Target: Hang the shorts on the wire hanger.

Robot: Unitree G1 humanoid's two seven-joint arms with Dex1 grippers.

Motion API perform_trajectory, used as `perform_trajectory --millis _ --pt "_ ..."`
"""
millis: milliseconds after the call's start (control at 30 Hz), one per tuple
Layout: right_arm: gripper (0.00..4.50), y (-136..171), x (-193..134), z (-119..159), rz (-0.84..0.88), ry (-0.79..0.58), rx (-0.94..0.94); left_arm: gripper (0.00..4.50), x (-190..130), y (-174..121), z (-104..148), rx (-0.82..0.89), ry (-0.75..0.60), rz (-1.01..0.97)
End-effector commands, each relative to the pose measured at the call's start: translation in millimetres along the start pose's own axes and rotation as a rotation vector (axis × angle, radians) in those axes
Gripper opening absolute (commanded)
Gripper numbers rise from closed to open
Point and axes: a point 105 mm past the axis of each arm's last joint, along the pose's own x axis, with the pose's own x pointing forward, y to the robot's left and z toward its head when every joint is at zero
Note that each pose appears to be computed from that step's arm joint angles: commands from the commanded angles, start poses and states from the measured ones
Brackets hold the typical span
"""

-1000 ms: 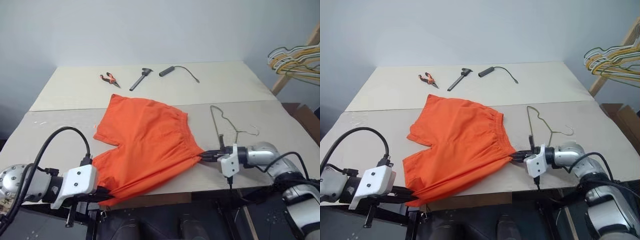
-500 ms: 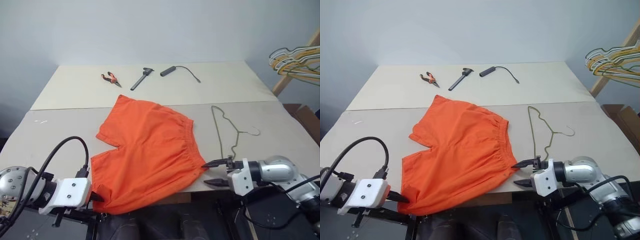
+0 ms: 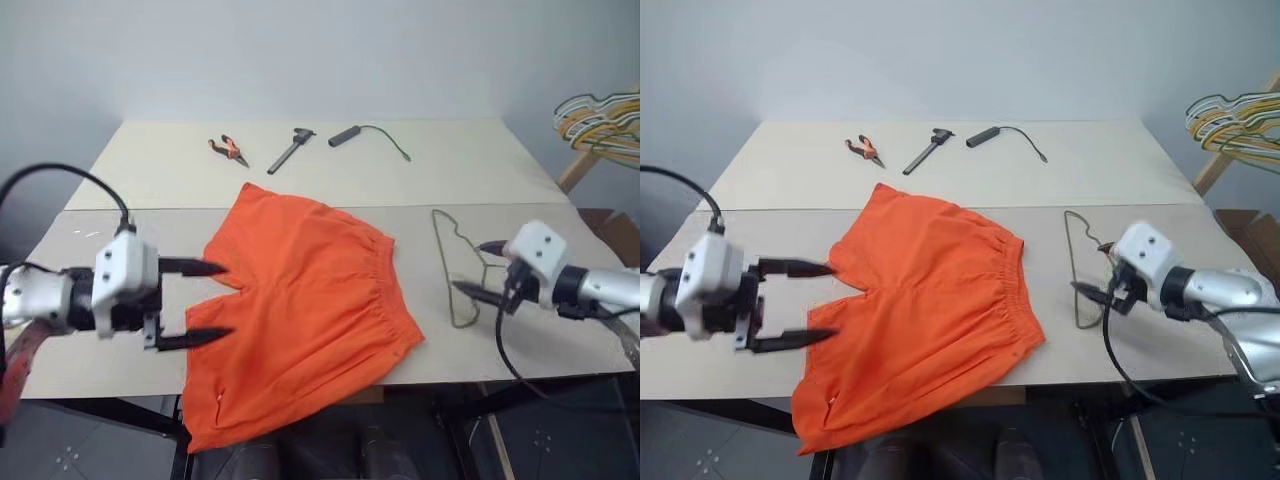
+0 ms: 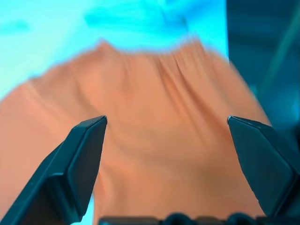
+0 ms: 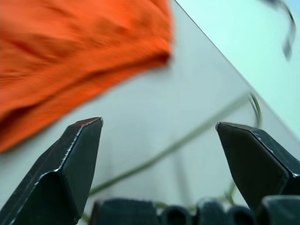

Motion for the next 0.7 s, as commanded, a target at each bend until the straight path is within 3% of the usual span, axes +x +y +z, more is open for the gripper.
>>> perform_trajectory --millis 33,333,467,700 --pt "4.5 -11.0 3.9 -23.7 -0.102 0.219 0.153 4.48 14.1 5.0 13.3 -0.038 -0.086 0.013" --pt "4.5 6.6 19.7 -69.9 -0.11 0.504 0.362 4.48 27.6 3.1 21.3 -0.05 -0.134 -0.027" --pt "3.67 8.4 19.1 -88.2 -0.128 0.578 0.421 4.5 26.8 1.9 21.6 -0.049 -0.136 -0.028" --pt "1.42 12.8 6.1 -95.3 -0.107 0.615 0.565 4.5 24.7 0.6 20.5 -0.039 -0.126 -0.022"
